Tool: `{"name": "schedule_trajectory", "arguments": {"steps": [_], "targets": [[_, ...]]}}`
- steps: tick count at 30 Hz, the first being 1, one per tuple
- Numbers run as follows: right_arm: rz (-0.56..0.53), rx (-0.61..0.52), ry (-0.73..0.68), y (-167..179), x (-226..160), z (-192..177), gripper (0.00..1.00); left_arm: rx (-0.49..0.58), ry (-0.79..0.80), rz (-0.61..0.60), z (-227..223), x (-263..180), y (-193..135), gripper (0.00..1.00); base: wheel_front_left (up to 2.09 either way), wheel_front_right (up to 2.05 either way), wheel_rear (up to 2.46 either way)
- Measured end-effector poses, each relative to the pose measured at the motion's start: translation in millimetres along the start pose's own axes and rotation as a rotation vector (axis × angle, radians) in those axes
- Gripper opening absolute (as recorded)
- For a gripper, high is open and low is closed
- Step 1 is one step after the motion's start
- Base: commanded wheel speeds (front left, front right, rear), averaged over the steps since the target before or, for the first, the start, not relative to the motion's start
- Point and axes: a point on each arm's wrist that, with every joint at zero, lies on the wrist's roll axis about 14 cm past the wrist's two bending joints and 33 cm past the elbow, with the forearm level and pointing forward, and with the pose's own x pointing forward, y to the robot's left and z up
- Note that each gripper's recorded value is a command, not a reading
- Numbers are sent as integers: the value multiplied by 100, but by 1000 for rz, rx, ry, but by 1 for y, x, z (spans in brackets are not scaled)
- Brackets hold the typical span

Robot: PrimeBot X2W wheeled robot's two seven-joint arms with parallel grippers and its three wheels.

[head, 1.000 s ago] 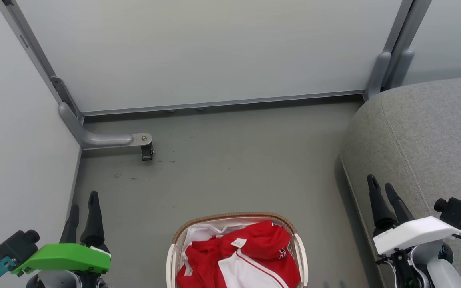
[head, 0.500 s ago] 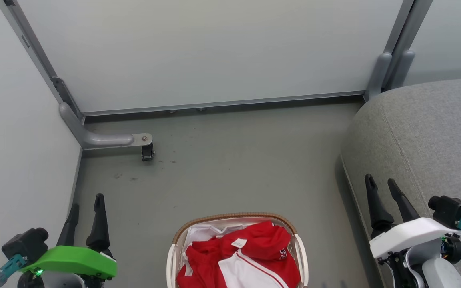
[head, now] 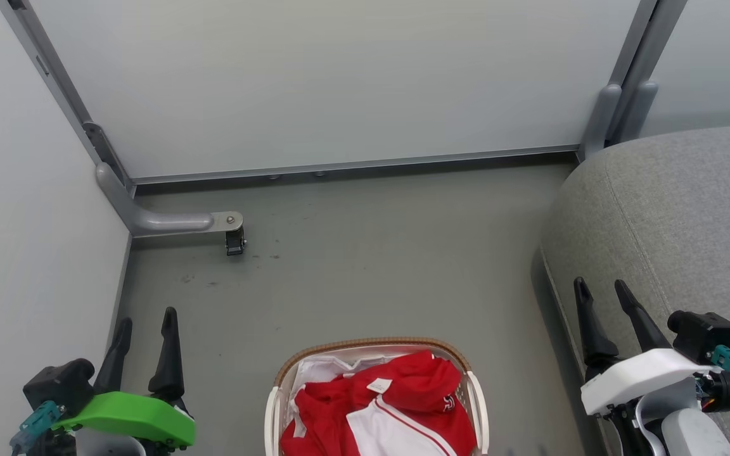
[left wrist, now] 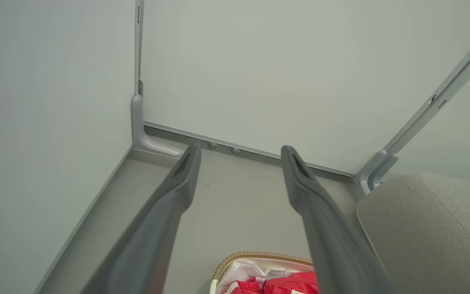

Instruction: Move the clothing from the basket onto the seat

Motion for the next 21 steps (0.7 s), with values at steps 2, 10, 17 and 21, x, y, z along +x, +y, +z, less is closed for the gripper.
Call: {"name": "schedule_trajectory", "arguments": {"steps": [2, 10, 17, 21], "targets": [[4, -21, -3, 1, 0, 0, 100, 18, -6, -3, 1, 0, 0, 100, 0, 0, 0], [2, -108, -6, -2, -1, 0, 100, 91, -5, -20, 0, -2, -2, 100, 0, 0, 0], [-3, -177, -16, -6, -1, 3, 100, 142, -10, -27, 0, -3, -2, 100, 0, 0, 0], [-4, -202, -16, -6, -2, 2, 100, 146, -8, -40, -2, -3, -6, 100, 0, 0, 0]]}}
